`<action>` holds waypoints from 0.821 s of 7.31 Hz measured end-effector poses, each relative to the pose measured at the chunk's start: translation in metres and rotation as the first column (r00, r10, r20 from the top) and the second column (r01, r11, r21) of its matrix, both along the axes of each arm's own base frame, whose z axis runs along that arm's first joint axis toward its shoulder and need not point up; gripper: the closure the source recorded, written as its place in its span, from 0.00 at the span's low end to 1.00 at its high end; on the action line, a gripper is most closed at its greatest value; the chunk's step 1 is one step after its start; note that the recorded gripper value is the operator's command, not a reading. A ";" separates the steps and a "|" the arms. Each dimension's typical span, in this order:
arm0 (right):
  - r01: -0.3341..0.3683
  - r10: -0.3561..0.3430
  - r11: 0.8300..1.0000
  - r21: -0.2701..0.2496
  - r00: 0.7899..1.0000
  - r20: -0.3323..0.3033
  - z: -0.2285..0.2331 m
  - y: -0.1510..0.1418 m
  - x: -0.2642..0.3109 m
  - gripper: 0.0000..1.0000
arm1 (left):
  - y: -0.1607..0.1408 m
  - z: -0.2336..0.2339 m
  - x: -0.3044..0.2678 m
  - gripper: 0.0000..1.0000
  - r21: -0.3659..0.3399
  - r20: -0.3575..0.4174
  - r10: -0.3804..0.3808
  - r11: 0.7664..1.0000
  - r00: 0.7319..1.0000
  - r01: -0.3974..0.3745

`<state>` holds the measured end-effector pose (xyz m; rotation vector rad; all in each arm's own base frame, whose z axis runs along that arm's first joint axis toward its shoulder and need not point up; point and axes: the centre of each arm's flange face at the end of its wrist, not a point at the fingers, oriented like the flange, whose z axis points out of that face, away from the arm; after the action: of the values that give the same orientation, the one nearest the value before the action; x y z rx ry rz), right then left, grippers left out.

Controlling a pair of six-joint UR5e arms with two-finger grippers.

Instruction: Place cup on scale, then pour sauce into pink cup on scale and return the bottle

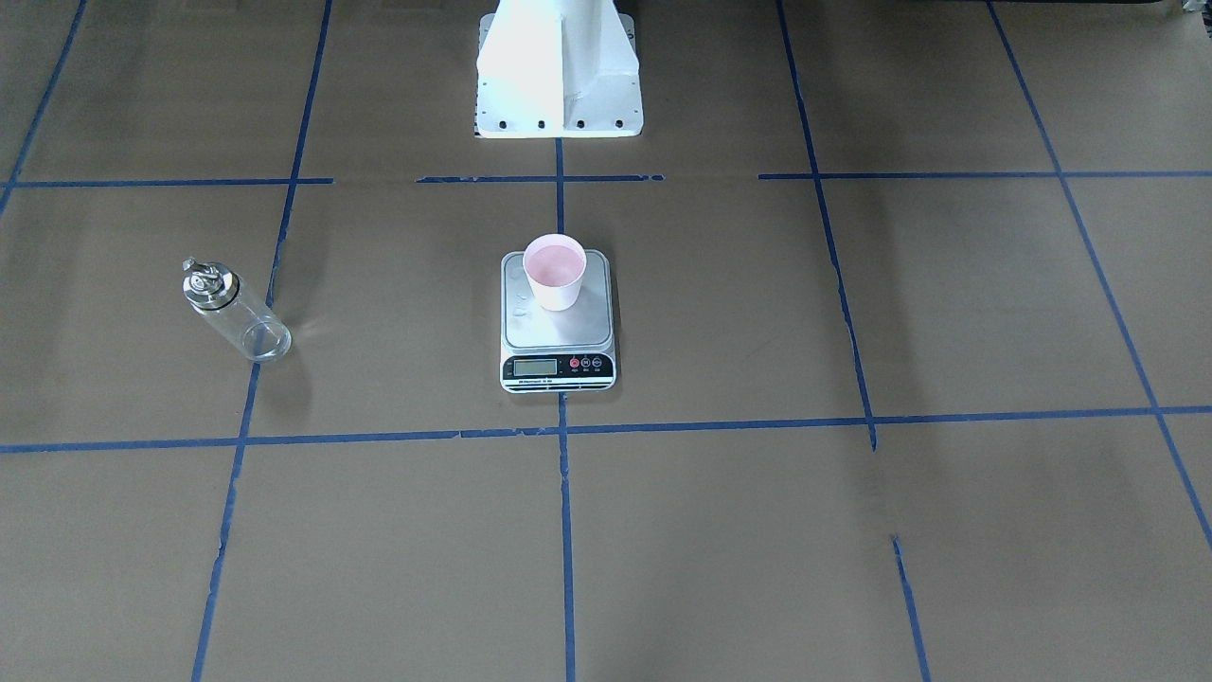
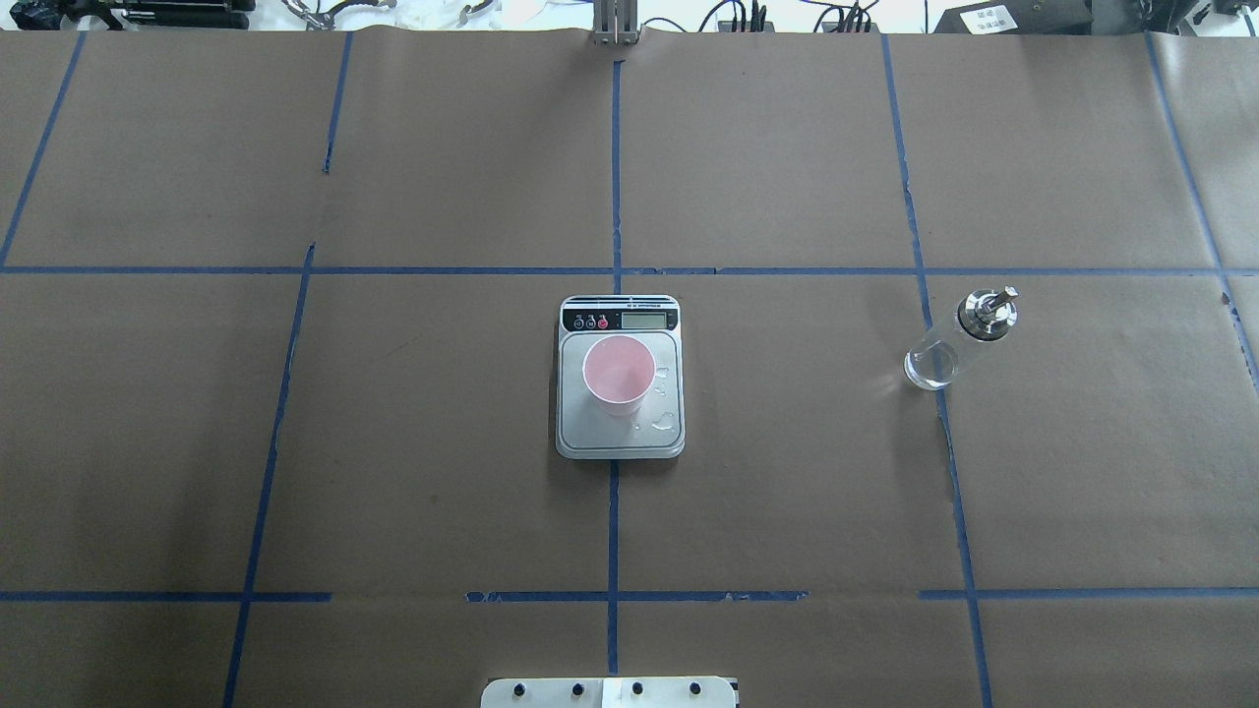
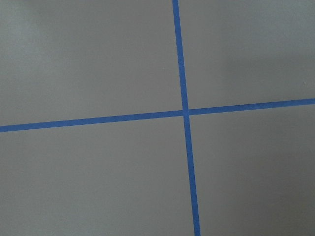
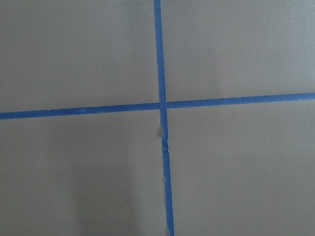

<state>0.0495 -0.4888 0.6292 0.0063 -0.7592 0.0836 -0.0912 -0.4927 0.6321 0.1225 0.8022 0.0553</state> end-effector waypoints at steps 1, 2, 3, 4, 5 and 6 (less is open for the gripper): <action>0.009 -0.009 1.000 0.009 1.000 0.000 0.000 0.000 0.000 0.00 | 0.000 0.000 0.000 0.00 0.000 0.000 0.000 1.000 1.000 0.000; 0.024 -0.024 1.000 0.020 1.000 -0.001 0.001 0.001 0.000 0.00 | 0.000 0.000 0.000 0.00 0.000 0.000 0.000 1.000 1.000 0.000; 0.034 -0.034 0.999 0.029 0.999 -0.001 0.001 0.001 0.000 0.00 | 0.001 0.000 0.000 0.00 -0.001 0.000 0.000 1.000 1.000 0.000; 0.039 -0.039 0.999 0.034 0.999 0.002 0.001 0.001 -0.001 0.00 | 0.001 0.000 0.000 0.00 -0.001 0.000 0.000 1.000 1.000 0.000; 0.041 -0.041 0.998 0.036 0.999 0.004 0.000 0.000 -0.001 0.00 | 0.001 0.000 0.000 0.00 -0.001 0.000 0.000 1.000 1.000 0.000; 0.042 -0.042 0.998 0.037 0.999 0.006 -0.001 0.000 -0.001 0.00 | 0.001 0.000 0.000 0.00 -0.001 0.000 0.000 1.000 1.000 0.000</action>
<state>0.0485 -0.4884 0.6287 0.0253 -0.7673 0.0294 -0.0912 -0.4920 0.6325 0.1215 0.8024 0.0549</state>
